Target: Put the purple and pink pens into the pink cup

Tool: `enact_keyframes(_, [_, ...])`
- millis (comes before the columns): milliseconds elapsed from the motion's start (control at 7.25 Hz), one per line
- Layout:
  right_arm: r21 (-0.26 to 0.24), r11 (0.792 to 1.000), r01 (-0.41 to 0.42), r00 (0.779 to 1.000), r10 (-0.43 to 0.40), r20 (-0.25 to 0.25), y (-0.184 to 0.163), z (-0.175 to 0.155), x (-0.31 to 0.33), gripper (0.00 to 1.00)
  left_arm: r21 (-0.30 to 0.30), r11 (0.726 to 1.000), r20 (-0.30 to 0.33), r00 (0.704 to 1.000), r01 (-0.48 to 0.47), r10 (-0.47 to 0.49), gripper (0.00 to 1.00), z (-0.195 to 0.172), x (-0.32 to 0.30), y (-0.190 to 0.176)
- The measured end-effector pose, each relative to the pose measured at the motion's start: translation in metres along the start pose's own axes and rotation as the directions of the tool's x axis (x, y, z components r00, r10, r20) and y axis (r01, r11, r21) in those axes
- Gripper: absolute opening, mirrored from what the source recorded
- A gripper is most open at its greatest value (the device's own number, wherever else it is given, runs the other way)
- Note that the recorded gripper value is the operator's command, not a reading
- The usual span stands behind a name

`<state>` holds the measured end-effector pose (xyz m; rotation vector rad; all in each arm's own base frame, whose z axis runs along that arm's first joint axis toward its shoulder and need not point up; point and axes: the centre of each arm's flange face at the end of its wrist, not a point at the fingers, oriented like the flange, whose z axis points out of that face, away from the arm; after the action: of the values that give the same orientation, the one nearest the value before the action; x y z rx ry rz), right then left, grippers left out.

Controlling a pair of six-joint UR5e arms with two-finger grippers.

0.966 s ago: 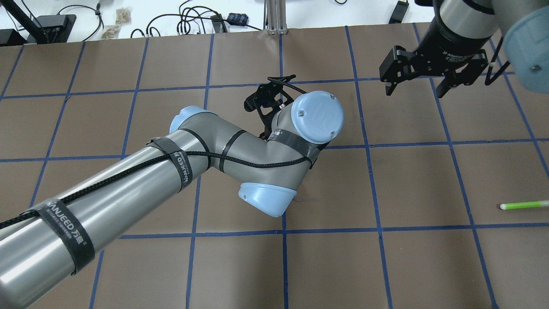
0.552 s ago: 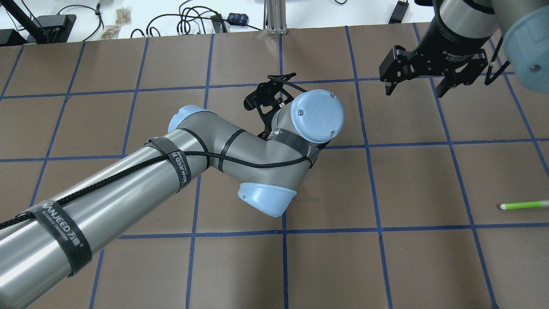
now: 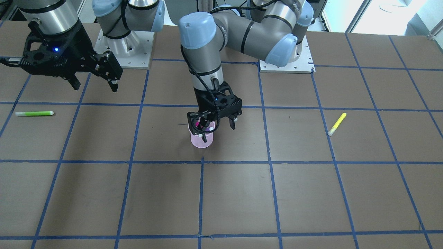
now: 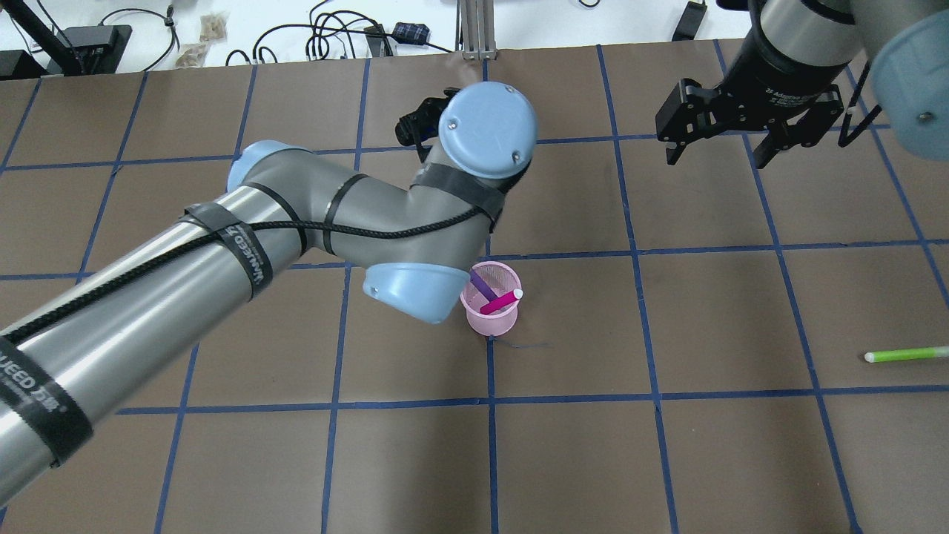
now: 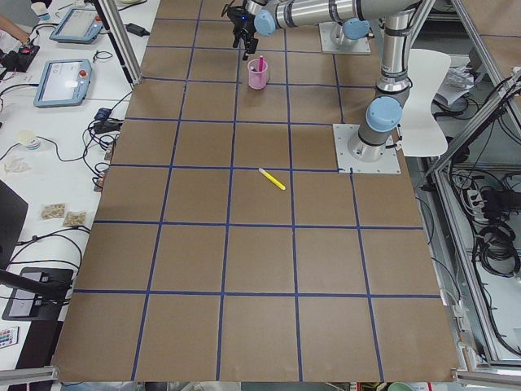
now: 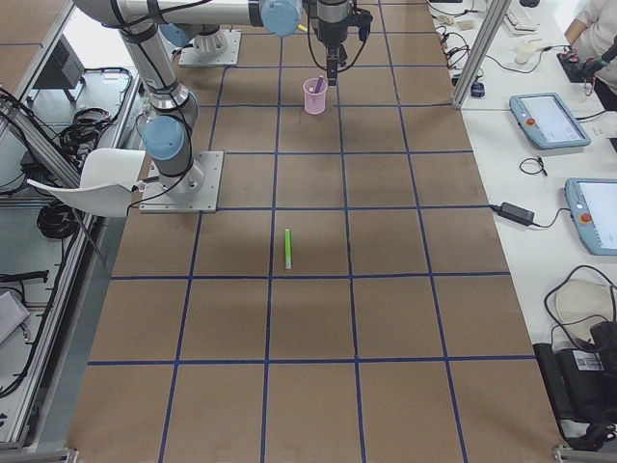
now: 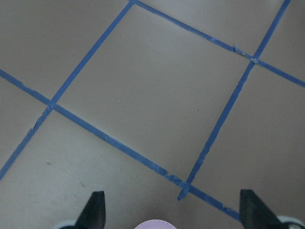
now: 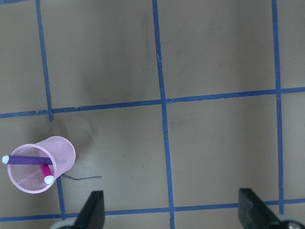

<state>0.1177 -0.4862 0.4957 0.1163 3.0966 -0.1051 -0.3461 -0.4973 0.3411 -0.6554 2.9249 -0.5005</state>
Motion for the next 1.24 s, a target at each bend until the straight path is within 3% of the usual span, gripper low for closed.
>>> enact_keyframes(138, [0.0, 1.0, 0.001, 1.0, -0.001, 0.0, 0.0, 0.0, 0.0, 1.0, -0.064, 0.995, -0.025, 0.997, -0.074, 0.073, 1.0, -0.007, -0.017, -0.032])
enact_keyframes(414, [-0.001, 1.0, 0.002, 1.0, -0.002, -0.001, 0.0, 0.0, 0.0, 1.0, -0.137, 0.963, -0.107, 0.97, -0.232, 0.219, 1.0, -0.023, -0.059, -0.091])
enact_keyframes(690, [-0.002, 1.0, 0.003, 1.0, -0.003, -0.004, 0.0, 0.0, 0.0, 1.0, -0.179, 0.958, -0.114, 0.971, -0.226, 0.209, 1.0, -0.029, -0.119, -0.141])
enact_keyframes(966, [-0.002, 1.0, 0.004, 1.0, -0.004, -0.005, 0.0, 0.001, 0.0, 1.0, -0.247, 0.907, -0.12, 0.94, -0.341, 0.321, 1.0, -0.041, -0.174, -0.158])
enact_keyframes(1241, [-0.003, 1.0, 0.005, 1.0, -0.005, -0.006, 0.001, 0.001, 0.0, 1.0, -0.3, 0.87, -0.13, 0.92, -0.391, 0.369, 1.0, -0.063, -0.21, -0.151])
